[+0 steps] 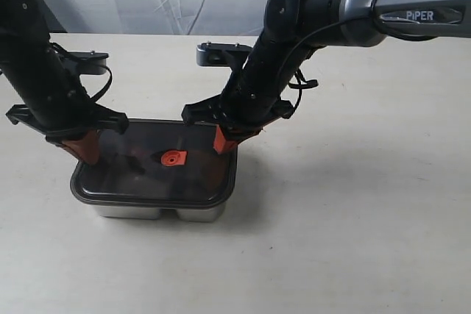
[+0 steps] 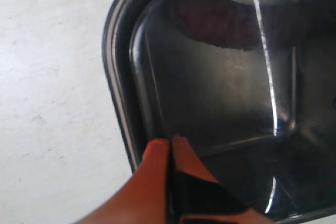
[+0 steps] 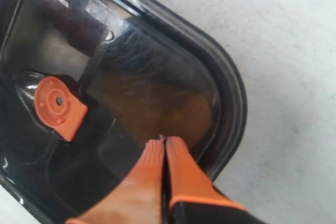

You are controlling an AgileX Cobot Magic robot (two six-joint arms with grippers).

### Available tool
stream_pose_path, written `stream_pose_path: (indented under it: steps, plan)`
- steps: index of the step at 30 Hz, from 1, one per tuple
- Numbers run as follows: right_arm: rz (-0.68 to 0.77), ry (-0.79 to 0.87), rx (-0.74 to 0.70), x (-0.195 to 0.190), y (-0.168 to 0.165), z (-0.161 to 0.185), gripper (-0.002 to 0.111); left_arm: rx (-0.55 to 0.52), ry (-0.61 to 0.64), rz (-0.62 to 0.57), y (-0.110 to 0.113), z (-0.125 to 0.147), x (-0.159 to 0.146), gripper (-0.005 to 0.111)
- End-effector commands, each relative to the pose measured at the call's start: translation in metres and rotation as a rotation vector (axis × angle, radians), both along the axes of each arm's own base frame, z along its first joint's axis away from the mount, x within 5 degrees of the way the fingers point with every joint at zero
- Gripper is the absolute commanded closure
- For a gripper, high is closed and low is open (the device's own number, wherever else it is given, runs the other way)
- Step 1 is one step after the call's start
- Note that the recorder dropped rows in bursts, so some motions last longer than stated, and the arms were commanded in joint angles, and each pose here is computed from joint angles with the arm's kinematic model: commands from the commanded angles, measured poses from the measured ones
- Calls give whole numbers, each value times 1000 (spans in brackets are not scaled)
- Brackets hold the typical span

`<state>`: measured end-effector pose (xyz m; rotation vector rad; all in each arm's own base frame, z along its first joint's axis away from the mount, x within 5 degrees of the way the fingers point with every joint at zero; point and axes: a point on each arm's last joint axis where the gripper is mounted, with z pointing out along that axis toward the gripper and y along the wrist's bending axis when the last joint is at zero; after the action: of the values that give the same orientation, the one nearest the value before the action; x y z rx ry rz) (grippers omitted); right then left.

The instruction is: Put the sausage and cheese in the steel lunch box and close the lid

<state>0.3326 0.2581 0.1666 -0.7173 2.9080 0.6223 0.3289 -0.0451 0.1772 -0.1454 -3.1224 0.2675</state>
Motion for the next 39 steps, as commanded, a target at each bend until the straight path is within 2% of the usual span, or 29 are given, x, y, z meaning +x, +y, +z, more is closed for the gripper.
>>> stream_pose_path:
  steps: [1,2,3,4,5,7,9,11,14,16,18,20,25,29,39]
  plan:
    - [50,-81,-55,0,-6,6,108,-17,-203,-27,-2,13,6,107]
    - [55,-116,-50,-1,-8,17,108,-28,-270,-26,-2,27,6,107]
    - [54,-185,-24,-3,-11,42,108,-44,-400,-10,-2,55,3,107]
    - [49,-231,-1,-6,-13,61,108,-51,-474,-3,-2,72,-1,107]
    - [44,-308,34,-12,-18,90,108,-70,-615,10,-1,107,-11,107]
    - [36,-399,92,-26,-28,132,108,-94,-780,16,1,151,-34,107]
    - [34,-478,145,-42,-36,168,108,-104,-892,8,3,183,-61,107]
    - [52,-540,193,-63,-41,197,108,-123,-968,6,5,199,-91,107]
    - [76,-629,268,-100,-43,209,108,-139,-1048,14,10,200,-142,107]
    - [70,-650,288,-122,-51,191,108,-143,-1074,16,12,190,-171,107]
    - [-1,-646,312,-140,-64,167,108,-143,-1082,14,14,177,-192,107]
    - [-52,-650,320,-149,-76,148,108,-142,-1077,13,15,166,-202,107]
    - [-115,-702,323,-165,-97,110,108,-146,-981,-5,15,141,-217,107]
    - [-108,-661,283,-173,-104,91,108,-131,-938,-24,15,136,-220,107]
    - [-99,-637,267,-175,-105,87,108,-120,-954,-23,16,137,-219,107]
